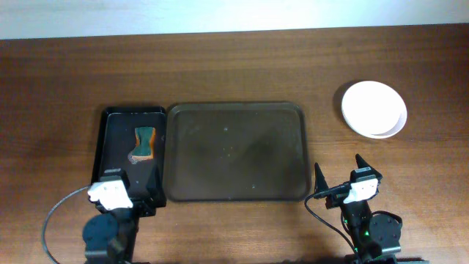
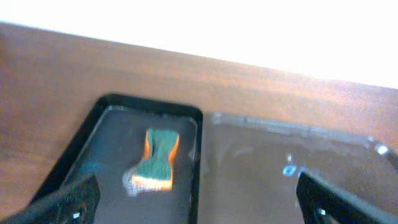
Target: Clean dirty plates on tray and stack at the side
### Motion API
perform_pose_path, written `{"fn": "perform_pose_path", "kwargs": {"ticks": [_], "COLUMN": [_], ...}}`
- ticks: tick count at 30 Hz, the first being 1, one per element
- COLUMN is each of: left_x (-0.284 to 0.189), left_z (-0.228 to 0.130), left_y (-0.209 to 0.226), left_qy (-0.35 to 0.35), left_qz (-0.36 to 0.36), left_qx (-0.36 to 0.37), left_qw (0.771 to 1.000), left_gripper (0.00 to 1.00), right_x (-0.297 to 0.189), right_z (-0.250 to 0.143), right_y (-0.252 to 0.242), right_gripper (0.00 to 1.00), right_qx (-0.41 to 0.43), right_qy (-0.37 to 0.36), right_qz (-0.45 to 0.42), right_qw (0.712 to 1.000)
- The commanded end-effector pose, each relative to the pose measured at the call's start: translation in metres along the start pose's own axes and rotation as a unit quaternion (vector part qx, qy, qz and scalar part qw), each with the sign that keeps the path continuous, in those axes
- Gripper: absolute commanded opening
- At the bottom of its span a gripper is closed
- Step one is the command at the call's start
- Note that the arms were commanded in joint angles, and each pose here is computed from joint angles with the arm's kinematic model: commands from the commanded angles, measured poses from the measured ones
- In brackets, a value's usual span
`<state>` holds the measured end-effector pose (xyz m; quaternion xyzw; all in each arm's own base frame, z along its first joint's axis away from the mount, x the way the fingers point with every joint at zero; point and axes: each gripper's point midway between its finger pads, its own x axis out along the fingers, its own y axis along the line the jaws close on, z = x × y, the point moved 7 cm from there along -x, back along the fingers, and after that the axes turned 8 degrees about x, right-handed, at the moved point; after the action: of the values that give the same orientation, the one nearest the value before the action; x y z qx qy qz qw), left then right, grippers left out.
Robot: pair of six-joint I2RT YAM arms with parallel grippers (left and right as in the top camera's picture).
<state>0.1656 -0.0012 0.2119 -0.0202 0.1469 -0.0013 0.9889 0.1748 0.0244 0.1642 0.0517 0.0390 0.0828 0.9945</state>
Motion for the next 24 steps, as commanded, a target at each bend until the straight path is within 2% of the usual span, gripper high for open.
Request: {"fn": "perform_pose_path", "kwargs": {"ticks": [1,4,6,7,8,12,13,24], "left_x": [0.010,0.011,0.008,0.007,0.008,0.023,0.024,0.024], "left_z": [-0.013,-0.007,0.000,0.001,-0.001,-0.040,-0.044,-0.044], "left_y": [0.000,0.000,-0.005,-0.007,-0.007,-0.005,-0.005,-0.005], "left_qy": [-0.087,-0.181,-0.246,-0.247,-0.243,-0.125,-0.114,-0.115], "left_qz": [-0.005,-0.003,-0.008,-0.010,-0.012,-0.024,-0.026,-0.026], "left_qx": [0.013,0.052,0.115,0.142,0.150,0.145,0.145,0.145], "left_qw": [0.996,0.982,0.962,0.958,0.958,0.981,0.983,0.982], "left_gripper": [0.99,0.99,0.99,0.99,0.99,1.00,0.99,0.99], "right_x": [0.000,0.000,0.000,0.000,0.000,0.000,0.000,0.000], "right_z": [-0.002,-0.002,-0.002,-0.002,-0.002,-0.002,-0.002,-0.002], "right_y": [0.003,0.003,0.003,0.003,0.003,0.003,0.003,0.003], "right_gripper": [0.99,0.99,0.99,0.99,0.99,0.99,0.99,0.99], "right_qx": [-0.003,-0.003,-0.003,-0.003,-0.003,-0.003,-0.003,-0.003], "right_qy": [0.001,0.001,0.001,0.001,0.001,0.001,0.001,0.001], "right_qz": [0.012,0.012,0.012,0.012,0.012,0.012,0.012,0.012], "right_qw": [1.000,1.000,1.000,1.000,1.000,1.000,1.000,1.000]}}
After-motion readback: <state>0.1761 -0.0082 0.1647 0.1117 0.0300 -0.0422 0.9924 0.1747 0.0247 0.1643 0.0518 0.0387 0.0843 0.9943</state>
